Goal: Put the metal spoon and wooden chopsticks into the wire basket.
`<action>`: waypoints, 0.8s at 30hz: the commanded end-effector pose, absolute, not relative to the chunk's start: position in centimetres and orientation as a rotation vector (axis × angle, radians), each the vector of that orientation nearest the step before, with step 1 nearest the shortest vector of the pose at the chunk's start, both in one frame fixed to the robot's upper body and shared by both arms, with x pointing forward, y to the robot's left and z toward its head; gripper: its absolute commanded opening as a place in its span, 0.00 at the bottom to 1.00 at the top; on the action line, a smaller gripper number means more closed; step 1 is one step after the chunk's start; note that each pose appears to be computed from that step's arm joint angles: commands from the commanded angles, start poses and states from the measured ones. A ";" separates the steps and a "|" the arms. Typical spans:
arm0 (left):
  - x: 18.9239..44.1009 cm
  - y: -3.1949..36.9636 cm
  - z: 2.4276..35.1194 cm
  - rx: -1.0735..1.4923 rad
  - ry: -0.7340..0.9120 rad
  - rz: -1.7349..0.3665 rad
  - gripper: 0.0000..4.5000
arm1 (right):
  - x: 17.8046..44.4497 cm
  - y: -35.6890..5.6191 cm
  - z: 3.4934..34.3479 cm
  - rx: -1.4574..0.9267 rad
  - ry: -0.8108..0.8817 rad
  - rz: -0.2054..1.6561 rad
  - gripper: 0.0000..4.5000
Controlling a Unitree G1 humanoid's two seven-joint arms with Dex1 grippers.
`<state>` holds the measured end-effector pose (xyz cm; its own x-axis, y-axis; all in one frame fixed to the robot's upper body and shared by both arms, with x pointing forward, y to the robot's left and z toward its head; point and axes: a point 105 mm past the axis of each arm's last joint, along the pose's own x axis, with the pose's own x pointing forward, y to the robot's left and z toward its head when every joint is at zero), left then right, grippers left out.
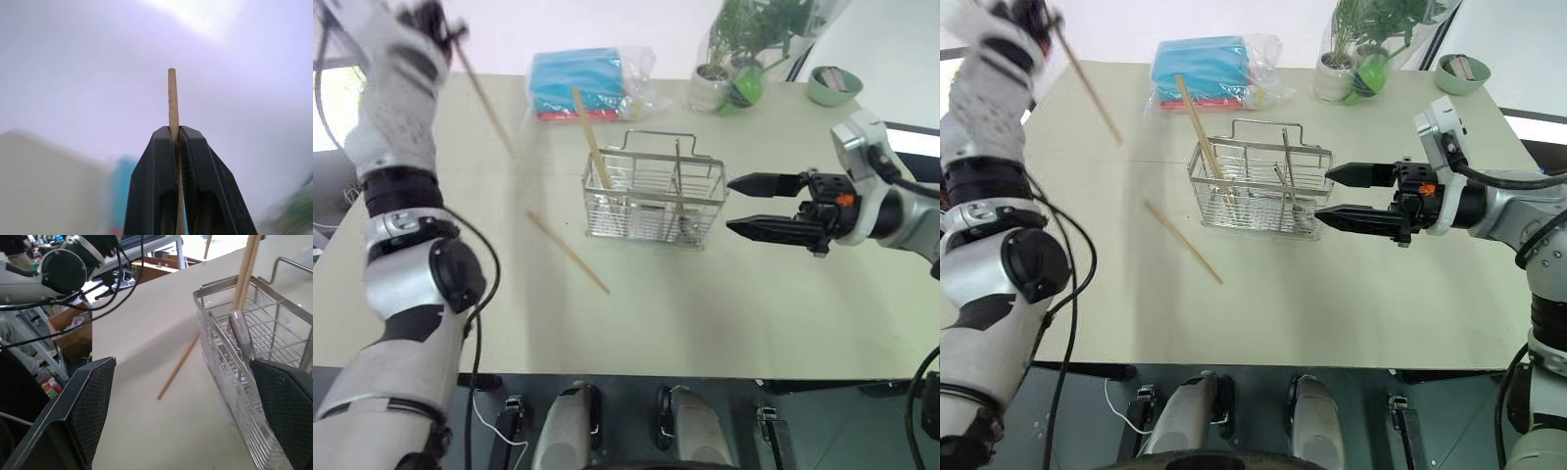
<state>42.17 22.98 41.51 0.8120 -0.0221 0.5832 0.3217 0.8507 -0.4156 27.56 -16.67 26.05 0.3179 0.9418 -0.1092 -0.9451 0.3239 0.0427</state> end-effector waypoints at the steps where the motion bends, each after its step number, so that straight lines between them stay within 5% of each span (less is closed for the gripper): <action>1: 40.3 19.7 44.2 -0.590 -0.680 -0.348 0.01 | 27.2 -17.3 27.5 -0.046 0.066 1.213 1.00; 6: 40.4 14.4 43.6 -0.572 -0.650 -0.484 0.01 | 27.0 -17.5 27.5 -0.029 0.052 1.190 1.00; 18: 41.3 5.9 34.0 -0.233 -0.492 -0.591 0.01 | 26.9 -18.6 28.4 0.030 -0.004 1.111 1.00; 22: 40.6 5.5 33.0 -0.265 -0.465 -0.608 0.32 | 27.1 -18.7 28.1 0.038 -0.002 1.104 1.00; 24: 40.3 5.8 33.3 -0.271 -0.466 -0.606 0.56 | 27.3 -18.7 28.0 0.044 -0.001 1.101 1.00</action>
